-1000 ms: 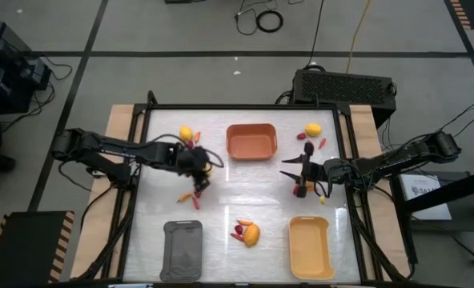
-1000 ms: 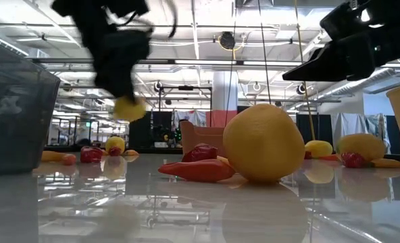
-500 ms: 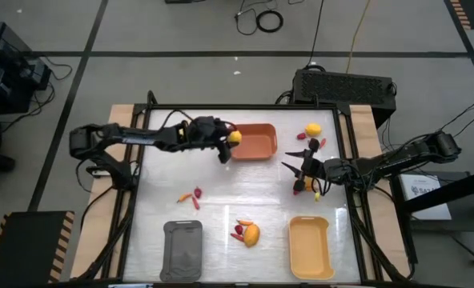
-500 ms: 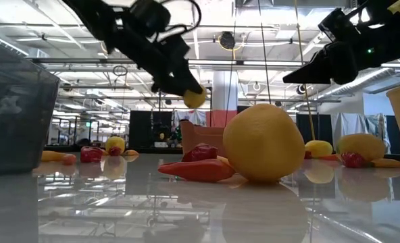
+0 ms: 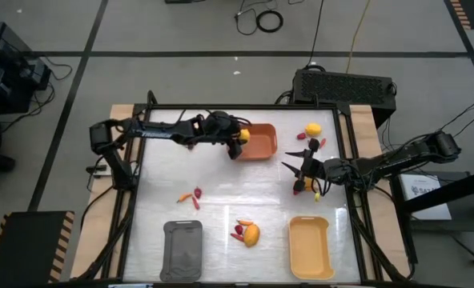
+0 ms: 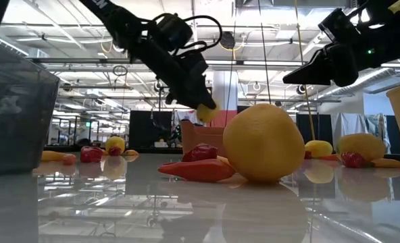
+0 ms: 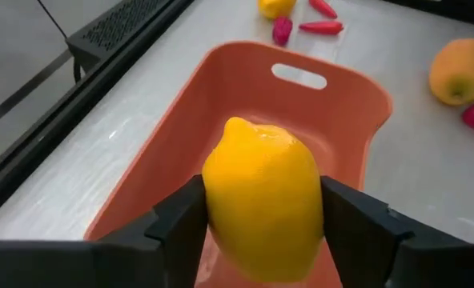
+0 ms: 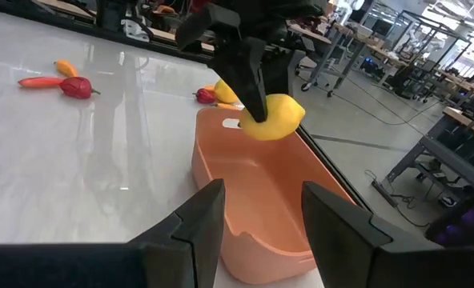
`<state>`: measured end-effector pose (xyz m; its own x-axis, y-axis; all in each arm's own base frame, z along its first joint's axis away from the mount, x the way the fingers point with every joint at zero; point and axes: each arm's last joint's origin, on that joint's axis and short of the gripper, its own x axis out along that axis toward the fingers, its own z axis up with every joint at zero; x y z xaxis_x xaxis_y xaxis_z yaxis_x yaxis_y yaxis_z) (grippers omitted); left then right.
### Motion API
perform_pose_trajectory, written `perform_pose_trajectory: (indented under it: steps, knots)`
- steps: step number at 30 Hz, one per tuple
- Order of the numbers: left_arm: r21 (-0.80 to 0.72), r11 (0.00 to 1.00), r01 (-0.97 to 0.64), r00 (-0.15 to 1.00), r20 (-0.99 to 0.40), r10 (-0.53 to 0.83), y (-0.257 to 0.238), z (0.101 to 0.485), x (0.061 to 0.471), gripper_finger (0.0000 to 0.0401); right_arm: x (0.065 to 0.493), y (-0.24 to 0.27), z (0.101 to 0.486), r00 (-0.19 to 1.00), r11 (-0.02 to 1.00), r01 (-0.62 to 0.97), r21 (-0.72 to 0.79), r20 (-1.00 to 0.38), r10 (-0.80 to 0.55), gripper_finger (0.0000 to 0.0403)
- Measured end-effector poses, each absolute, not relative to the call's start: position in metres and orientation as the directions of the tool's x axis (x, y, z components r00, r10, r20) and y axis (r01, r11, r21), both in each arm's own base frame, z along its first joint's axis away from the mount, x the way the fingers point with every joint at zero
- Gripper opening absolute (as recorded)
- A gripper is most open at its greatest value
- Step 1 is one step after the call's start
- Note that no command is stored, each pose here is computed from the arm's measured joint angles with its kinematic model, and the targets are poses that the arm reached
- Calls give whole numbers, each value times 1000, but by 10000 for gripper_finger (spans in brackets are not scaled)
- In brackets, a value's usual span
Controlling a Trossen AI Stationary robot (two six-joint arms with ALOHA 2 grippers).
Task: Sort produce into baskets
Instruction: Put the yellow lemon into the orange bin
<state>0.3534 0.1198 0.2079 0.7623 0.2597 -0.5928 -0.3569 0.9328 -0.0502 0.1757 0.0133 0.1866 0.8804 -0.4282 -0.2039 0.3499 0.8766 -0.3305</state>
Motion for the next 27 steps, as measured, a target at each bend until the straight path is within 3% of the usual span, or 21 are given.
perform_pose_trajectory:
  steps: [7,13,20,27]
  knots:
    - [-48,933,-357,751,-609,255,120,214,355,291,176,13,187,880,876,351,-330,-203,-429,157]
    - [-42,942,-334,743,-626,236,119,226,354,305,176,13,187,882,877,353,-326,-196,-428,157]
    - [12,919,-394,624,-731,277,115,257,333,306,176,13,188,884,878,355,-322,-190,-427,157]
    - [-23,796,-605,446,-838,314,116,272,294,306,176,13,188,884,878,356,-320,-190,-427,157]
